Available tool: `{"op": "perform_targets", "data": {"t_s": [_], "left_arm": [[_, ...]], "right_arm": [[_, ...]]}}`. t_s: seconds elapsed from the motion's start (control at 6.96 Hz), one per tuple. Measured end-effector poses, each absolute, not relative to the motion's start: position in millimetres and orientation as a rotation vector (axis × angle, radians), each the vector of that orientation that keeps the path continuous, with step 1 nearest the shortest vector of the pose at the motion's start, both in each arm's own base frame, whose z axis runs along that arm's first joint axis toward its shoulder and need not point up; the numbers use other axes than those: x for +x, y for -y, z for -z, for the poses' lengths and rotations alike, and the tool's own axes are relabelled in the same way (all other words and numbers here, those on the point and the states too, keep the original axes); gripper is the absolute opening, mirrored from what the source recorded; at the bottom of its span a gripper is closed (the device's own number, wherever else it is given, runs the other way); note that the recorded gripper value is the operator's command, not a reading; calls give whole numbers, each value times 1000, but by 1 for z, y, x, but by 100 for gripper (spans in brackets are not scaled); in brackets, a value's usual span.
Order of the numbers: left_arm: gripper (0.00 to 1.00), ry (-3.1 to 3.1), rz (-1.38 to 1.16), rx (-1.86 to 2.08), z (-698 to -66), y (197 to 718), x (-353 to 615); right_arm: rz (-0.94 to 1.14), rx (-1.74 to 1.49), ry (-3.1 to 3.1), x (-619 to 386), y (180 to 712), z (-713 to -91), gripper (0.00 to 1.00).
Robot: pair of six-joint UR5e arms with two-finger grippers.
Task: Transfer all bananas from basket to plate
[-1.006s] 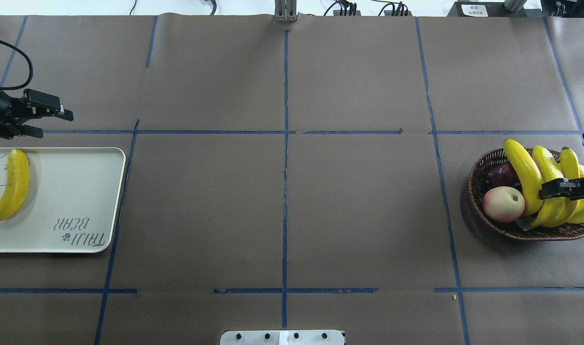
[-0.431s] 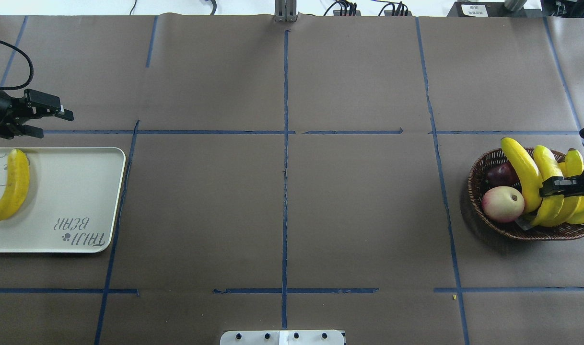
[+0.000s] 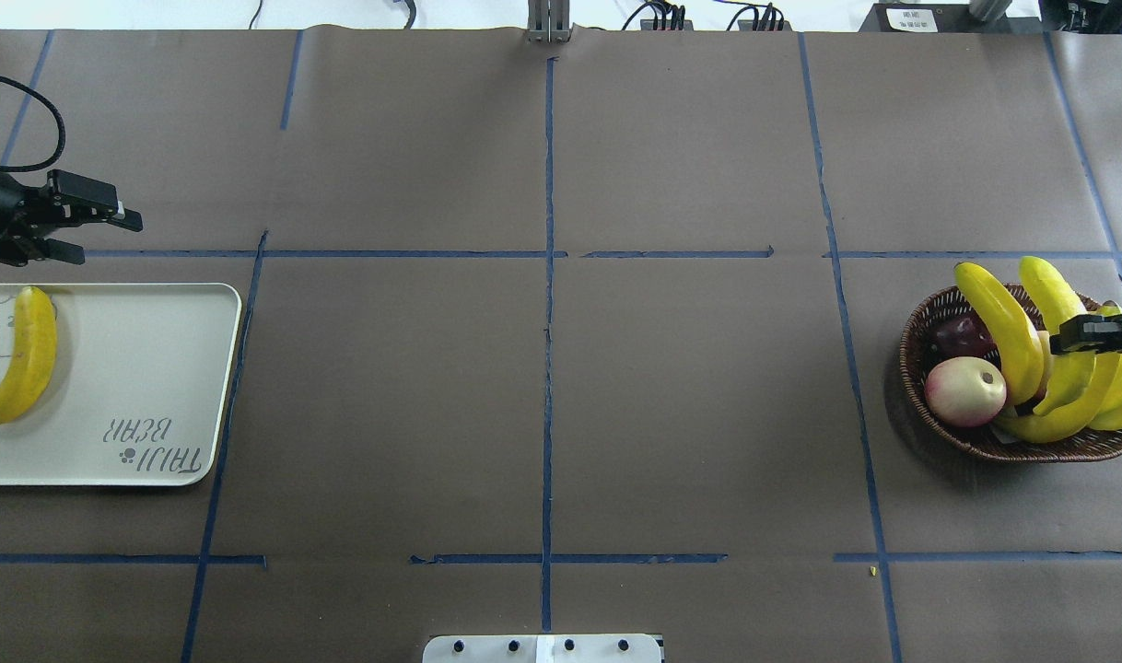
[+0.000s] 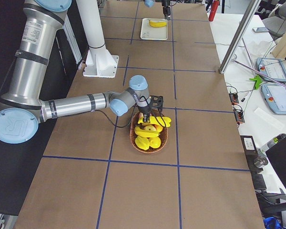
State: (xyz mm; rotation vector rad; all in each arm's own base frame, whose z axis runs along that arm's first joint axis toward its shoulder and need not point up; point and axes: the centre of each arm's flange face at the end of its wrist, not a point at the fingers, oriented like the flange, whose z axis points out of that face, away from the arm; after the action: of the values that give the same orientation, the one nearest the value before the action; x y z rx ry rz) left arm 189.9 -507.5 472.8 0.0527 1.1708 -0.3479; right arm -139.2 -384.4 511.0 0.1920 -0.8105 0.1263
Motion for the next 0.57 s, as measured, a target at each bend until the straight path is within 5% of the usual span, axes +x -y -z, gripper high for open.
{"op": "perform_targets", "data": {"t_s": [0.57], "left_arm": [[99, -1170, 348, 48, -474, 508, 190]], "right_arm": [[-73, 322, 981, -147, 409, -405, 1]]}}
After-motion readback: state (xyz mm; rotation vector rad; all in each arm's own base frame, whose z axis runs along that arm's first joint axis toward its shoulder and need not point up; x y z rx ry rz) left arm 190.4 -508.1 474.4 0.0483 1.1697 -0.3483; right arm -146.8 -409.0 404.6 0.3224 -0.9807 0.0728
